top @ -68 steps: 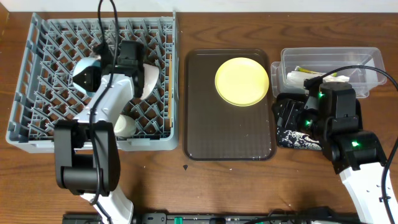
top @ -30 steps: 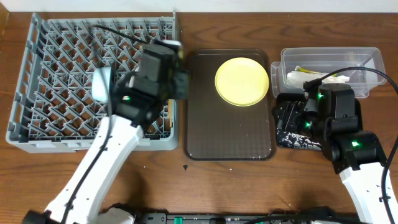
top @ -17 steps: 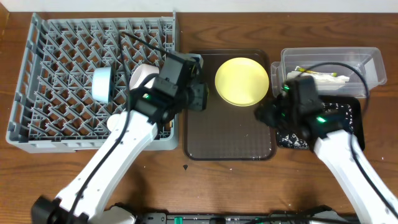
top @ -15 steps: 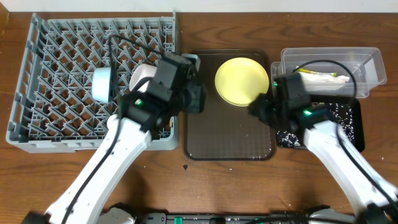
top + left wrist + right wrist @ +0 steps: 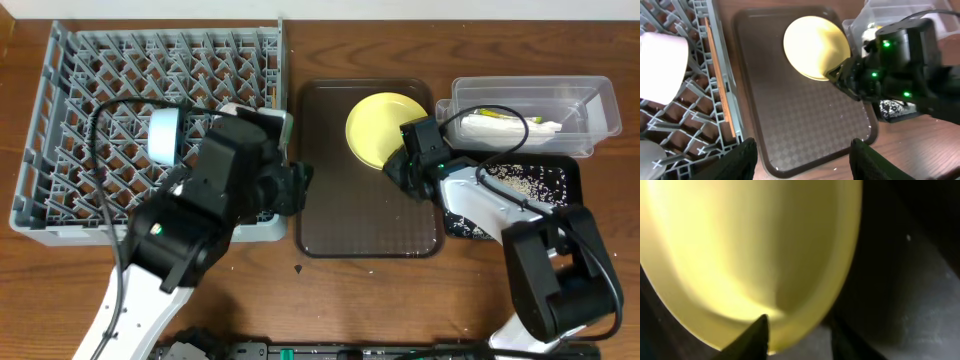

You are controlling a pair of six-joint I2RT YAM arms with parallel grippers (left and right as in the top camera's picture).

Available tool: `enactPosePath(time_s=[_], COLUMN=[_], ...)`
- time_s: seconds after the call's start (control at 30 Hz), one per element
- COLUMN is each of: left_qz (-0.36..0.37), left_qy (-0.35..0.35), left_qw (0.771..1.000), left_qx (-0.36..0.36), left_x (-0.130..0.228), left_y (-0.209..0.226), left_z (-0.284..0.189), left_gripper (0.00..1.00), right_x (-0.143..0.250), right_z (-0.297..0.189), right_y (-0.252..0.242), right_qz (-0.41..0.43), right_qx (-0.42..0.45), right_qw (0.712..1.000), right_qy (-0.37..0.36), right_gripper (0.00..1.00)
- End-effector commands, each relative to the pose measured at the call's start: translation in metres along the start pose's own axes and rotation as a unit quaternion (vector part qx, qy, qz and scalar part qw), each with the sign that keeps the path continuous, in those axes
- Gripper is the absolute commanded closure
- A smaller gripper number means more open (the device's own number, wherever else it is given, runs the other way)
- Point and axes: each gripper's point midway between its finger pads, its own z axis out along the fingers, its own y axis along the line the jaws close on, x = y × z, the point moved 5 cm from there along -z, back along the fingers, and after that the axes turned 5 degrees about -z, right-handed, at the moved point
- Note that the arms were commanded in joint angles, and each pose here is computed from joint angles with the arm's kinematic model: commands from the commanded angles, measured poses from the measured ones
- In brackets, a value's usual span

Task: Sort waste into correct bins and load items into the dishwasher
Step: 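Withdraw the left gripper and reach both grippers to the yellow plate, then lift the yellow plate edge with both grippers, tilting it upright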

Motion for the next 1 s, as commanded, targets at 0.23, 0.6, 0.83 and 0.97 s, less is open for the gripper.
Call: enactPosePath(time_s=[0.23, 0.6, 0.83, 0.97], left_qz=[-0.005, 0.013, 0.012, 0.008], left_qy=[-0.011, 0.001, 0.026, 0.035], left_qw=[1.0, 0.999, 1.0, 0.999], left_qx=[-0.005, -0.042, 0.012, 0.027], left_x=[0.001, 0.001, 0.002, 0.003], left_y=[0.001, 0.011, -0.003, -0.007], left_z=[-0.011, 0.001, 0.012, 0.017], left_gripper=[0.34, 0.18, 0.13, 0.13], right_x=[0.016, -0.018, -0.004, 0.007], right_z=[-0.01, -0.124, -0.176, -0.185], right_y=[-0.007, 0.022, 0.032, 0.039], right_qz=[-0.049, -0.307, -0.378, -0.399], right_qx=[0.011, -0.175, -0.322, -0.364], right_qw=[0.998, 0.935, 0.867, 0.84], right_qy=[0.047, 0.006, 0.036, 0.053], right_gripper=[0.99, 0.99, 0.99, 0.99])
